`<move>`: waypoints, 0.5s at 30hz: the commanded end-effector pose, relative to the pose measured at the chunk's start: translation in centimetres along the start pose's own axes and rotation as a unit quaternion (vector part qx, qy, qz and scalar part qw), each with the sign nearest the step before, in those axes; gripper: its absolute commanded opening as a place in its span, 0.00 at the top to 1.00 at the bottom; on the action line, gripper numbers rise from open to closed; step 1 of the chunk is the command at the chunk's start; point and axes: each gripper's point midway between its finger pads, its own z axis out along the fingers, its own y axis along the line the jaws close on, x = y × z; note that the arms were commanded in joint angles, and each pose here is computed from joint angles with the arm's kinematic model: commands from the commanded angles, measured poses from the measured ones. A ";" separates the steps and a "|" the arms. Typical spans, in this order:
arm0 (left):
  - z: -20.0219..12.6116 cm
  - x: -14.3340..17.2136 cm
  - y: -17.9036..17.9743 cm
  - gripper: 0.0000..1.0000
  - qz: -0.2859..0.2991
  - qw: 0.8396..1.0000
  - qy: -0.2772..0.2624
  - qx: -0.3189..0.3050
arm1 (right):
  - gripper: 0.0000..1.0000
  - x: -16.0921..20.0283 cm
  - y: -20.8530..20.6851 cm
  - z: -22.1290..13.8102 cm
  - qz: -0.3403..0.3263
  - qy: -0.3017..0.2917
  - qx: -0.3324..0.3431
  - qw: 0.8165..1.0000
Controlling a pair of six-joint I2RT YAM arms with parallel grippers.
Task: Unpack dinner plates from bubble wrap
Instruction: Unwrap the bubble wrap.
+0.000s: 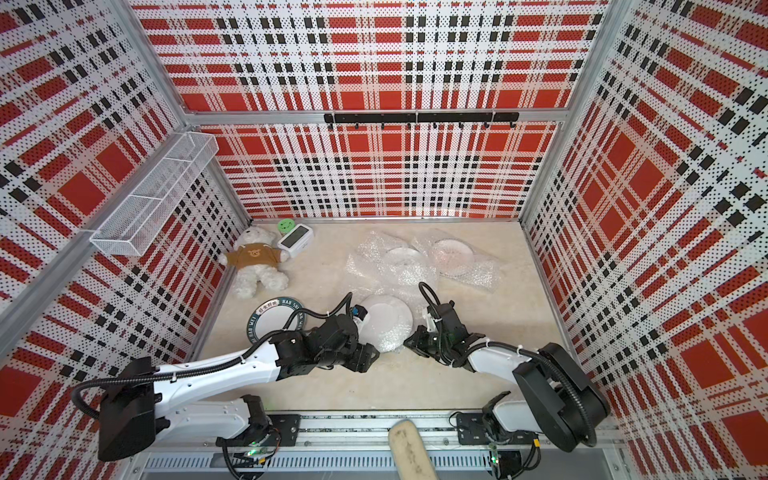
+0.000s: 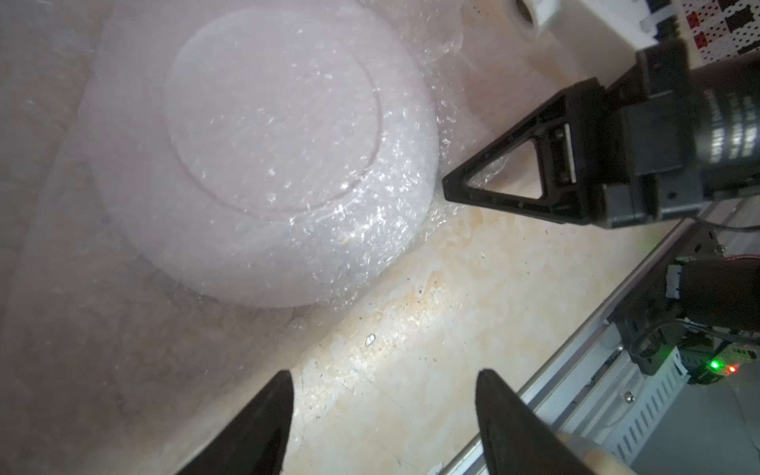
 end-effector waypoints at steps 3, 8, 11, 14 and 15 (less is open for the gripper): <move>1.0 0.1 0.7 0.27 0.019 0.999 0.010 -0.027 | 0.62 -0.9 0.6 -0.8 -0.021 -0.018 0.017 0.999; 1.0 -0.1 0.7 0.27 0.020 0.999 0.009 -0.027 | 0.62 -0.9 0.1 -0.7 -0.022 -0.015 0.032 0.999; 0.7 -0.3 0.9 0.26 0.020 0.999 0.004 -0.027 | 0.60 -0.9 -0.3 -0.5 -0.015 -0.015 0.037 0.999; 0.6 -0.4 1.1 0.25 0.018 1.000 0.000 -0.025 | 0.62 -1.0 -0.4 -0.2 -0.016 -0.014 0.040 0.999; 0.6 -0.4 1.2 0.25 0.019 1.000 0.000 -0.025 | 0.64 -1.0 -0.4 -0.1 -0.015 -0.015 0.039 0.999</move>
